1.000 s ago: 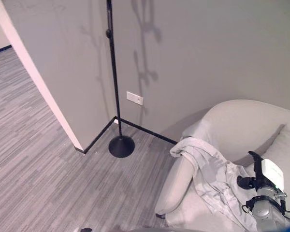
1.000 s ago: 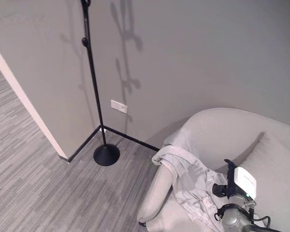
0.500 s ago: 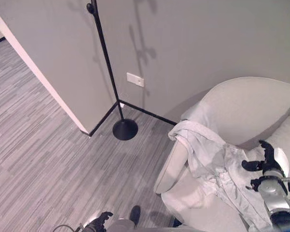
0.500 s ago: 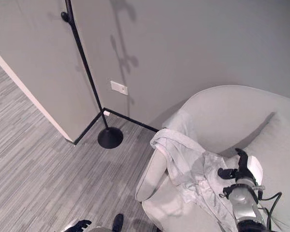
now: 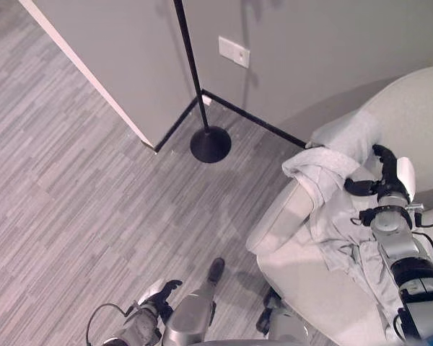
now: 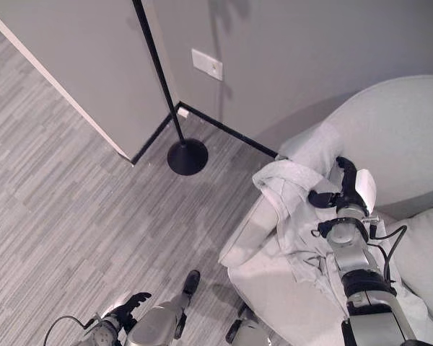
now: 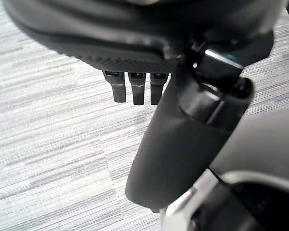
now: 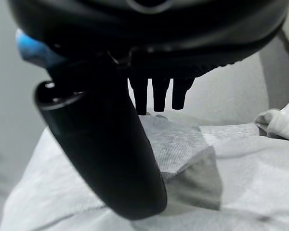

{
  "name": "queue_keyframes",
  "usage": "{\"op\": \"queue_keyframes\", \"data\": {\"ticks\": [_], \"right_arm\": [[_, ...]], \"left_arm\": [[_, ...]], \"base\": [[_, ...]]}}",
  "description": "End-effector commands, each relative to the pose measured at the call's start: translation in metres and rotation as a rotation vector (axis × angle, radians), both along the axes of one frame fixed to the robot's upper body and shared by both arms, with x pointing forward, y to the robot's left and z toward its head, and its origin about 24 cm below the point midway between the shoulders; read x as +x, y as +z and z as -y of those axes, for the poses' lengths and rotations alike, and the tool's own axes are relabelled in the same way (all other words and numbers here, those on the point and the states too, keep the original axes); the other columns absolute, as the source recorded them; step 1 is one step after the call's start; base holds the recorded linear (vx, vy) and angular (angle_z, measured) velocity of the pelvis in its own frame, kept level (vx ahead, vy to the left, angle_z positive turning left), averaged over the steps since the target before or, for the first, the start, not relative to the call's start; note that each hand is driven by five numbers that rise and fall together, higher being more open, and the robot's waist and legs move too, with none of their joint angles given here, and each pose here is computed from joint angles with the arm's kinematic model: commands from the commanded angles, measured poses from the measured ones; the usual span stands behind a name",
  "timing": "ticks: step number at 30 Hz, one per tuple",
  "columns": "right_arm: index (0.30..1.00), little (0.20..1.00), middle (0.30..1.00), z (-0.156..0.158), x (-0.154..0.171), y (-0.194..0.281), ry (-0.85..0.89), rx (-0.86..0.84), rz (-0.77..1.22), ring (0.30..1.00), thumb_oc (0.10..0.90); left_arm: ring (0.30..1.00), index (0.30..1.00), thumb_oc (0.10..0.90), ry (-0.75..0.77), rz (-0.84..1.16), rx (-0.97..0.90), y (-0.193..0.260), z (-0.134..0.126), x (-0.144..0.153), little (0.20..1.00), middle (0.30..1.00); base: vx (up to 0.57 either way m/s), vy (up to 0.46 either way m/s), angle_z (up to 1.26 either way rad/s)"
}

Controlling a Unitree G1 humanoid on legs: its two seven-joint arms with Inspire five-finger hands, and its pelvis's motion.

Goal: Hang the clothes on the sofa on the clothes rack.

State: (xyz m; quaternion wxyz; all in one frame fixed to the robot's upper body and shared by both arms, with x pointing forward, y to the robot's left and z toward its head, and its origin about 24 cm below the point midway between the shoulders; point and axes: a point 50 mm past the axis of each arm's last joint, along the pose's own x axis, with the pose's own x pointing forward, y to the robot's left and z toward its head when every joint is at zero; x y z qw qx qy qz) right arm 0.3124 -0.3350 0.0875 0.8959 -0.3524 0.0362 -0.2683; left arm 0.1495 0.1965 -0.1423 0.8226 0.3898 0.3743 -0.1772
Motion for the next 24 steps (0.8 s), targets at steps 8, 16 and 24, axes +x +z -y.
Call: {"op": "queue_keyframes", "data": {"ticks": [8, 16, 24], "right_arm": [[0.900, 0.900, 0.900, -0.035, 0.037, 0.013, 0.141, 0.161, 0.027, 0.900, 0.800], [0.900, 0.900, 0.900, -0.082, 0.031, -0.045, 0.317, 0.321, -0.189, 0.900, 0.800], [0.300, 0.300, 0.300, -0.077, 0.016, -0.089, 0.238, 0.414, -0.419, 0.300, 0.400]], "left_arm": [[0.900, 0.900, 0.800, 0.014, 0.123, -0.054, 0.011, 0.021, 0.030, 0.900, 0.900], [0.900, 0.900, 0.800, 0.018, 0.144, -0.041, 0.015, 0.015, 0.035, 0.900, 0.900], [0.900, 0.900, 0.800, -0.061, 0.174, -0.038, 0.023, 0.017, 0.047, 0.900, 0.900]], "base": [[-0.02, 0.039, -0.02], [0.00, 0.000, 0.00], [0.00, 0.006, 0.05]]}}
